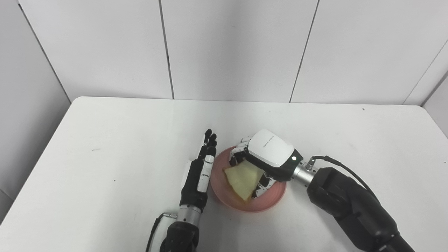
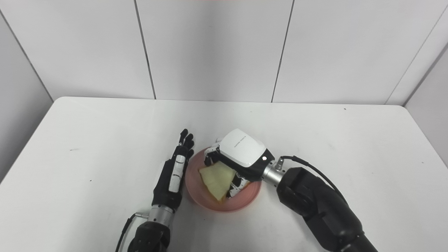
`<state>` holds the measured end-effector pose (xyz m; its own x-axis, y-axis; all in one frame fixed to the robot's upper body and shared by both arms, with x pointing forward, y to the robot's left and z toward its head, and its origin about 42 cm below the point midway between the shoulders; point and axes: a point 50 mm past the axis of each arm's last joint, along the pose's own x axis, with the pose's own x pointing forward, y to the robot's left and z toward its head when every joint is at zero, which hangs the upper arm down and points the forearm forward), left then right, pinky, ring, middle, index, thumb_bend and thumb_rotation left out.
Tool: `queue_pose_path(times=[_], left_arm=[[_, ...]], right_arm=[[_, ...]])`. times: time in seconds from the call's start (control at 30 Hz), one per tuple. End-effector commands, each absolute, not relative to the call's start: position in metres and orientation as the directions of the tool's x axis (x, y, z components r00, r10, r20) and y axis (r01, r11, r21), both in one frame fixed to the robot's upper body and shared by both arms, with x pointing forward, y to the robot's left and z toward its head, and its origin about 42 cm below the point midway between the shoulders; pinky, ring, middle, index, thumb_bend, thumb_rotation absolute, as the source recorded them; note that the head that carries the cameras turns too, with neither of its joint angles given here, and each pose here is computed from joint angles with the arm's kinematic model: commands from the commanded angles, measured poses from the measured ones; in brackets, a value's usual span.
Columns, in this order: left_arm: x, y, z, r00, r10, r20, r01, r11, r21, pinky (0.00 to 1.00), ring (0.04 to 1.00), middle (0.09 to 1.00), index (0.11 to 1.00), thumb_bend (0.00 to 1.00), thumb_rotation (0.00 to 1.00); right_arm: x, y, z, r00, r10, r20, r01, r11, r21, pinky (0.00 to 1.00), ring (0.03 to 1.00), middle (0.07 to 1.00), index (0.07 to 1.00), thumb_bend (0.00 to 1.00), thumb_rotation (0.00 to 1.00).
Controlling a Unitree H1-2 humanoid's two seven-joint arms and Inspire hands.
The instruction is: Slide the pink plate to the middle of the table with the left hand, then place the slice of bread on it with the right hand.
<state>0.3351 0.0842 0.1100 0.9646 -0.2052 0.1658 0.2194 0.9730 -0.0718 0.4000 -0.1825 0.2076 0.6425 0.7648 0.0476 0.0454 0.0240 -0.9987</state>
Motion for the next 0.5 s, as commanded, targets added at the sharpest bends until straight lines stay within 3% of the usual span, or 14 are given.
queue_pose_path(times=[0.0, 0.1, 0.47], left_arm=[[0.326, 0.084, 0.095, 0.965, -0.224, 0.134, 0.234, 0.97, -0.067, 1.0, 1.0, 1.0, 1.0, 0.67, 1.0], [0.326, 0.084, 0.095, 0.965, -0.221, 0.139, 0.232, 0.97, -0.069, 1.0, 1.0, 1.0, 0.998, 0.65, 1.0], [0.326, 0.084, 0.095, 0.964, -0.224, 0.143, 0.235, 0.969, -0.07, 1.0, 1.0, 1.0, 1.0, 0.63, 1.0]], right_arm=[[0.41, -0.187, 0.217, 0.667, 0.744, 0.046, 0.075, -0.006, -0.997, 0.63, 0.707, 0.717, 0.654, 0.63, 0.17], [0.413, -0.189, 0.218, 0.68, 0.732, 0.027, 0.074, -0.031, -0.997, 0.75, 0.804, 0.782, 0.809, 0.71, 0.21], [0.415, -0.203, 0.242, 0.74, 0.669, -0.073, 0.033, -0.145, -0.989, 0.97, 0.977, 0.936, 0.934, 0.74, 0.37]])
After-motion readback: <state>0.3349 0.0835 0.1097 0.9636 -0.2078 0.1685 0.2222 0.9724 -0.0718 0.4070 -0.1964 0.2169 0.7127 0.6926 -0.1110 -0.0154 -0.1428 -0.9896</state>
